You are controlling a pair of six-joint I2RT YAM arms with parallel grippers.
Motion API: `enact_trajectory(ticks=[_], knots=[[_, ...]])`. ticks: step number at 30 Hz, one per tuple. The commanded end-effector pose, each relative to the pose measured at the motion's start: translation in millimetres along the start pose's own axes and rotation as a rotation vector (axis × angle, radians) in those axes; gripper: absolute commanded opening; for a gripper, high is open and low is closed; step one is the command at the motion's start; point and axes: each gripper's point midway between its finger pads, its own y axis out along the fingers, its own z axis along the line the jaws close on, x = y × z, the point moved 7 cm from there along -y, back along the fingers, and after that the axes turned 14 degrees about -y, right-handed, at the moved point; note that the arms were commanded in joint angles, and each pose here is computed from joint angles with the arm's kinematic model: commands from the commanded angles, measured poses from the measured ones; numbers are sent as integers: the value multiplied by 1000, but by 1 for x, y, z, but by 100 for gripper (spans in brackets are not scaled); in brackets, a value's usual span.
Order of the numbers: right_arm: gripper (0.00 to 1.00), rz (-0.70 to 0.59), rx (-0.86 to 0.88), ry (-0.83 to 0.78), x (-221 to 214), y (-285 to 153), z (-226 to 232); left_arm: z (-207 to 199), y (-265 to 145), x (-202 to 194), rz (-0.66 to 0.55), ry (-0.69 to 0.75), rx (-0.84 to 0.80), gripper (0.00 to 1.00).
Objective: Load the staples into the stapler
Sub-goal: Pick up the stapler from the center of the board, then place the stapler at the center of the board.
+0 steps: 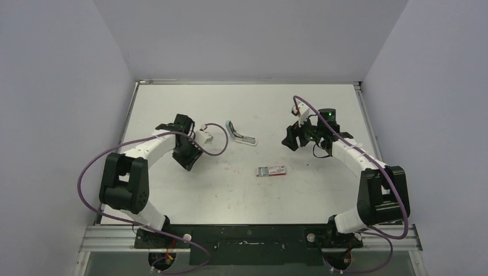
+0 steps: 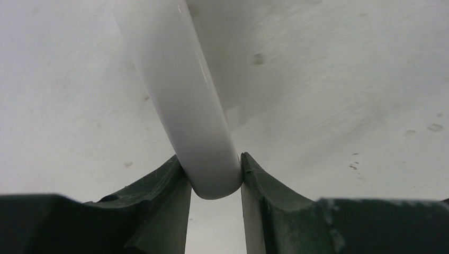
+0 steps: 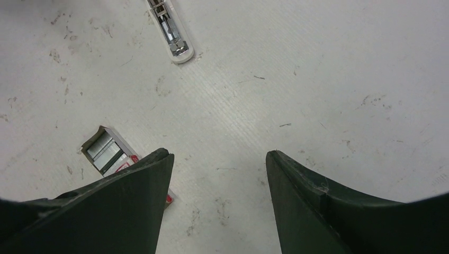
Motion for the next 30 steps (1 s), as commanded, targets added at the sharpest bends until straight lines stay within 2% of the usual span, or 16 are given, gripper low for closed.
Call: enact_trajectory(ticks=[1,5,10,15,22,25,26,30], knots=[[65,-42,19,-99,13,-16,6,-60,-15,15,-120,379,-111,14],[65,-43,18,-104,13,-22,7,-103,-14,28,-122,559,-145,19],[66,-31,15,-96,8,-28,9,-138,-4,42,-63,666,-160,28],[66,-10,23,-98,4,-27,13,-156,0,44,-30,740,-161,50],[71,-7,104,-177,12,-7,30,-146,-22,45,-141,683,-187,72],[76,-23,155,-238,26,7,37,-129,-40,39,-243,603,-238,91],[77,-28,175,-261,30,13,41,-121,-45,37,-275,573,-251,94],[81,-37,285,-402,53,44,70,-89,-61,23,-382,421,-285,97]])
